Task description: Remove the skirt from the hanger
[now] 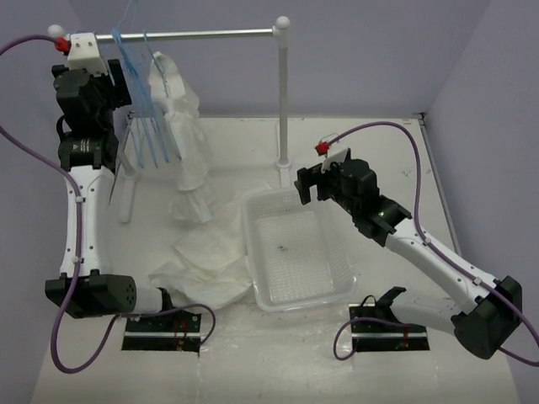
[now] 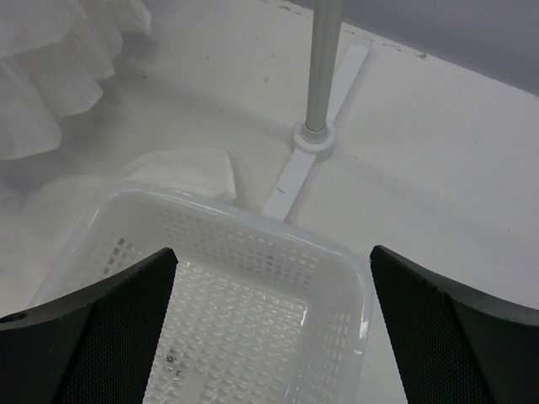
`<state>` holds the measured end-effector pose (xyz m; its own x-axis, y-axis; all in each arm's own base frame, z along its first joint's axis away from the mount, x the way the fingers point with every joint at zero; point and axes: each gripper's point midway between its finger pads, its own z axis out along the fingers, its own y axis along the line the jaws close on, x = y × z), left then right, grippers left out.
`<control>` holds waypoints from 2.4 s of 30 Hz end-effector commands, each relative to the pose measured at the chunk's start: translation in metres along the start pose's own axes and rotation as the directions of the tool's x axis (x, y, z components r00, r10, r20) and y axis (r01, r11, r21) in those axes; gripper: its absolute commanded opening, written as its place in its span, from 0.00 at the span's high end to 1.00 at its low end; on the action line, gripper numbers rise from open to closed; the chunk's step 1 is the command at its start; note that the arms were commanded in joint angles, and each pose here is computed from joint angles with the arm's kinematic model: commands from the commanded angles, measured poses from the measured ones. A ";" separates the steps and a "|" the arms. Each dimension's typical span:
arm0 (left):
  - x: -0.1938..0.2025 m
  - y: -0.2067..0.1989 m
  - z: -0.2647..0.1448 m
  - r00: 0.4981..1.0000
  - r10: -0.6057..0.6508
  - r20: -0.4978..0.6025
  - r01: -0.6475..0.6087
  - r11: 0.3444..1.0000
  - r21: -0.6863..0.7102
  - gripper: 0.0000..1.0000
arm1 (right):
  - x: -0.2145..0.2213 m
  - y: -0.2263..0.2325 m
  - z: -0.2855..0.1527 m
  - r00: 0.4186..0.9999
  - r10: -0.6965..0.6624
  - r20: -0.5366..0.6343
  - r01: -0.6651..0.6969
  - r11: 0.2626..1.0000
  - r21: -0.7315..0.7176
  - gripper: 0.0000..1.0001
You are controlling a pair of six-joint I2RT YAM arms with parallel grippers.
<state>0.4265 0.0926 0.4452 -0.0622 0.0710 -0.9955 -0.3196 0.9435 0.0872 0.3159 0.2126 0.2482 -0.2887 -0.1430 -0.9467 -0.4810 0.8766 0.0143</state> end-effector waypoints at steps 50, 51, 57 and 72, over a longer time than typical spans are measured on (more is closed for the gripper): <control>0.018 -0.039 -0.034 0.989 -0.073 -0.127 0.101 0.968 0.230 0.41 | -0.004 -0.015 -0.008 1.000 0.011 -0.007 -0.010 0.997 0.082 0.01; 0.017 -0.041 -0.034 0.989 -0.075 -0.128 0.104 0.965 0.240 0.41 | -0.004 -0.015 -0.008 1.000 0.011 -0.007 -0.010 0.997 0.082 0.01; 0.015 -0.037 -0.032 0.988 -0.090 -0.128 0.116 0.970 0.211 0.70 | -0.002 -0.017 -0.006 1.000 0.005 -0.016 -0.004 0.996 0.090 0.01; -0.030 -0.028 -0.059 0.992 -0.128 -0.006 0.126 0.969 0.211 1.00 | -0.002 -0.018 -0.004 1.000 0.002 -0.019 0.000 0.995 0.096 0.01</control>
<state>0.3984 0.0452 0.4234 -0.1678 -0.0645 -0.9837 -0.1169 0.9921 -0.0451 0.3133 0.1984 0.2345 -0.3457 -0.1582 -0.9249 -0.4218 0.9067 0.0025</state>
